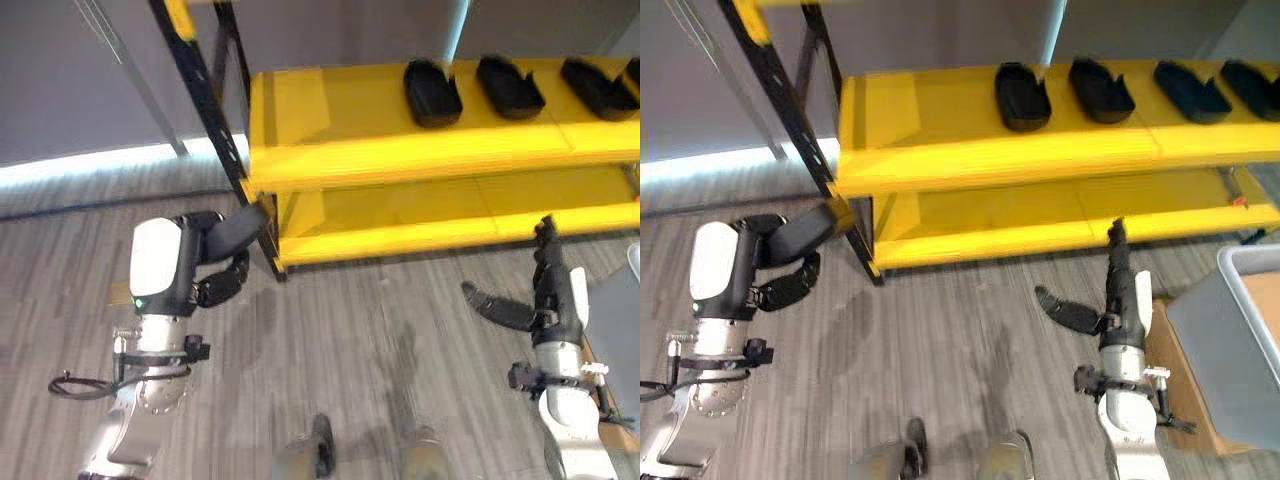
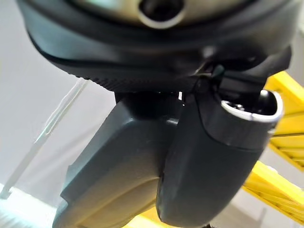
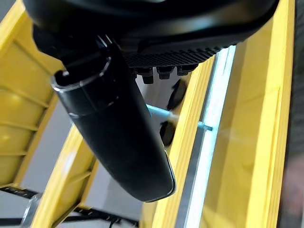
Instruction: Move parts from the plastic box to the shelf.
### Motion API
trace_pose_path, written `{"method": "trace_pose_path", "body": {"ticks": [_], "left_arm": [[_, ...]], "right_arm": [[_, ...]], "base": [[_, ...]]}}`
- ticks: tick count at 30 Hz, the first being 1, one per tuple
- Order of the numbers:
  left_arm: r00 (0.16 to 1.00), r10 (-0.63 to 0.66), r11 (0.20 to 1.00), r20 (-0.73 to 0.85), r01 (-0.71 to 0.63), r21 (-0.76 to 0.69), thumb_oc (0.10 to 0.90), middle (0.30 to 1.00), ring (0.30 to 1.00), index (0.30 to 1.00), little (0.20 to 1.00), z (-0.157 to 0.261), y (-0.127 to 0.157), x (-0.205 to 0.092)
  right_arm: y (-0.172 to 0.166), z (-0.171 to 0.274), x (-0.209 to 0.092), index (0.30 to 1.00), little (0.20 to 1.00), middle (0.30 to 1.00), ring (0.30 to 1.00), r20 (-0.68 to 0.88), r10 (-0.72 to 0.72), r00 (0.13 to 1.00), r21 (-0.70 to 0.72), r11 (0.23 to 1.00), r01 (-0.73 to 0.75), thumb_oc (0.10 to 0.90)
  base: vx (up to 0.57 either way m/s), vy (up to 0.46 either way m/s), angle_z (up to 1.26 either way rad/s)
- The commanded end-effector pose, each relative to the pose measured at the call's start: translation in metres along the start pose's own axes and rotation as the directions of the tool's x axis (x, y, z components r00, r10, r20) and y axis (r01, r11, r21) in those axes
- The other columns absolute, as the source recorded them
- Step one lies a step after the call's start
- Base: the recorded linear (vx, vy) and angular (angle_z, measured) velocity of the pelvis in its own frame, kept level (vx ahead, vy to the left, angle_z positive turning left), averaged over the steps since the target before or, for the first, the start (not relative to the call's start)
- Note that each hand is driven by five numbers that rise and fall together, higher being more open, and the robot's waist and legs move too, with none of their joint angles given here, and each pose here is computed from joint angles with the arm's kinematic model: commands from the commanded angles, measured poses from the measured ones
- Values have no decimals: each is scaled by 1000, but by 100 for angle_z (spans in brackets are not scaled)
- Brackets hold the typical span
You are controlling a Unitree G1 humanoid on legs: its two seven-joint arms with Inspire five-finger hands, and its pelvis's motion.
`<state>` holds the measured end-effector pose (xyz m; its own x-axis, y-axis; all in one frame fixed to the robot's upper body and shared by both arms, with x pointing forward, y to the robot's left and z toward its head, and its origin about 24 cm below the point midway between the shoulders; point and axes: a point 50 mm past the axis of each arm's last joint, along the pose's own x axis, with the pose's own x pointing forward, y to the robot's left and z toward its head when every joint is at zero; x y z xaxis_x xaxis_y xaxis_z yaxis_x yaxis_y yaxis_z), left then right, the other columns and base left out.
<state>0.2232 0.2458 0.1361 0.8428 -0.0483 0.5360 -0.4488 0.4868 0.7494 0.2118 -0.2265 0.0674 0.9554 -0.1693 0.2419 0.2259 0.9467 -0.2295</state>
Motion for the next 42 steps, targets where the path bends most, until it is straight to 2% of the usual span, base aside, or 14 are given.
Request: {"method": "trace_pose_path", "body": {"ticks": [1, 13, 23, 29, 36, 42], "left_arm": [[949, 242, 970, 200, -244, -18, 400, 300, 300, 300, 300, 31, 43, 26], [958, 236, 972, 162, -231, -44, 400, 300, 300, 300, 300, 29, 34, 20], [982, 183, 974, 41, -176, -142, 400, 300, 300, 300, 300, 22, 21, 3], [984, 177, 973, -12, -176, -152, 400, 300, 300, 300, 300, 17, 19, -4], [987, 156, 975, -27, -158, -158, 400, 300, 300, 300, 300, 17, 18, -9], [989, 146, 976, -9, -146, -159, 400, 300, 300, 300, 300, 19, 20, -8]], "right_arm": [[-12, 41, 23, 1000, 1000, 1000, 1000, 258, -25, 966, -31, 999, 34, 900], [-10, 48, 24, 1000, 1000, 1000, 1000, 290, 1, 957, -21, 1000, 5, 900], [-22, 51, 26, 1000, 1000, 1000, 1000, 285, 16, 958, -69, 998, 3, 900], [-24, 50, 26, 1000, 1000, 1000, 1000, 279, 29, 960, -88, 996, -4, 900], [-22, 45, 22, 1000, 1000, 1000, 1000, 245, 76, 966, -94, 994, -55, 900], [-28, 44, 18, 1000, 1000, 1000, 1000, 237, 56, 970, -105, 994, -31, 900]], "base": [[312, 28, -36], [196, -164, 23], [232, -313, 39], [103, -228, 9], [37, -227, -15], [8, -176, 25]]}}
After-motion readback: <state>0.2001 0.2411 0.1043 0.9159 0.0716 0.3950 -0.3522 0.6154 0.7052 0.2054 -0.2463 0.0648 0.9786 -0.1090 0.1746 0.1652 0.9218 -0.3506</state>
